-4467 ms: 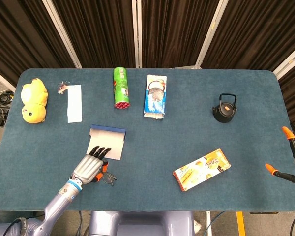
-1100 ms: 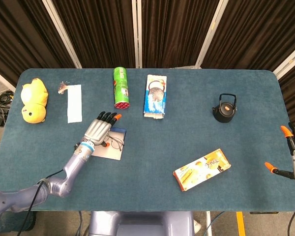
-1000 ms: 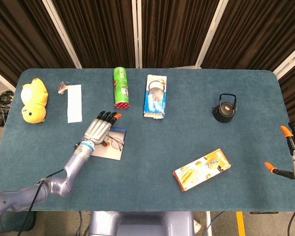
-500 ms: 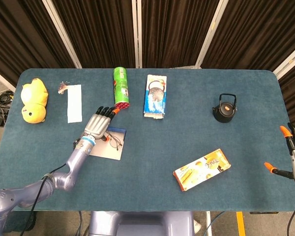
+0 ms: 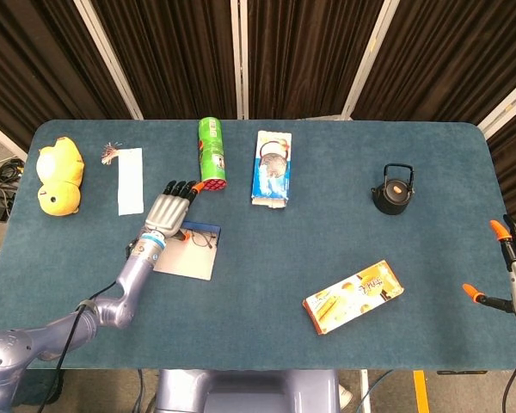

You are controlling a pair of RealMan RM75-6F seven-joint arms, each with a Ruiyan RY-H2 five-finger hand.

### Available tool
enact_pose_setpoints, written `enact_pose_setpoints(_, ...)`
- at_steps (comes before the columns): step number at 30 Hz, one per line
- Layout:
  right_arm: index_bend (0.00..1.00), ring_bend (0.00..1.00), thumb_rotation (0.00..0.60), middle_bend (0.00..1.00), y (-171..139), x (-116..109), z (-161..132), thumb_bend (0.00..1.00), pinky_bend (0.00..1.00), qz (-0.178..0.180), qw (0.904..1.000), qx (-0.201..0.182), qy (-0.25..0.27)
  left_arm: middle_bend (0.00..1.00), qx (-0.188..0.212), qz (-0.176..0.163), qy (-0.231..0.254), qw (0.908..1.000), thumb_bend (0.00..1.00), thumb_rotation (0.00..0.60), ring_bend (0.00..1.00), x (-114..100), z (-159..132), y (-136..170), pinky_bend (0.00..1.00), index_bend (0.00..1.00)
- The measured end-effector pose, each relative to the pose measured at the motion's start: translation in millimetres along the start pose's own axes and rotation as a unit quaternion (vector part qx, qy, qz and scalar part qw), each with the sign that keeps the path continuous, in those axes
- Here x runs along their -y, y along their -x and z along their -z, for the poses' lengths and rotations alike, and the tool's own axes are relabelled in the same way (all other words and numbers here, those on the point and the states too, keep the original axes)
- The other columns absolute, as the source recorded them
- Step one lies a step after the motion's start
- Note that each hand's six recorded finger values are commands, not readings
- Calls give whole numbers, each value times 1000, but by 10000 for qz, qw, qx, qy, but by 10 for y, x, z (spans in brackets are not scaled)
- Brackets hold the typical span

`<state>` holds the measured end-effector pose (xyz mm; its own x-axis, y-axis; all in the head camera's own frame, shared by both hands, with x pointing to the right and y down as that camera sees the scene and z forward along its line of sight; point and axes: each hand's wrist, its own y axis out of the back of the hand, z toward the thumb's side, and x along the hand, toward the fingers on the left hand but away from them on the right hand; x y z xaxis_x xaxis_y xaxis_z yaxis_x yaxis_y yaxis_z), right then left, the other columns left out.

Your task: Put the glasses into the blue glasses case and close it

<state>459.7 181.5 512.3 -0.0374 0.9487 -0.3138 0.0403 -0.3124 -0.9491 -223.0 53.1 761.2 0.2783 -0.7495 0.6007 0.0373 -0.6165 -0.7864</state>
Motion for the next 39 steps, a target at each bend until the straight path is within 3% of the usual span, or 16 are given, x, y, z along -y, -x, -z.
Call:
enact_pose_setpoints(13,0,0,600,0,-7,-2,-10,0,0,-6,10000,-18,24,0,186,-130,145,9996,158,600,0,-116,33,148,0,0)
enact_pose_setpoints(22,0,0,600,0,-19,-21,-22,0,0,1,9999,-55,94,0,601,4,138,9981,131,600,0,-193,-33,622,0,5)
enact_pose_setpoints(31,0,0,600,0,-41,-44,-28,0,0,6,9998,-93,177,0,613,86,-249,9978,169,600,0,-86,41,1140,0,167)
enact_pose_setpoints(39,0,0,600,0,-53,-80,-23,0,0,53,9997,-124,225,0,686,141,-145,9974,203,600,0,98,24,1223,0,246)
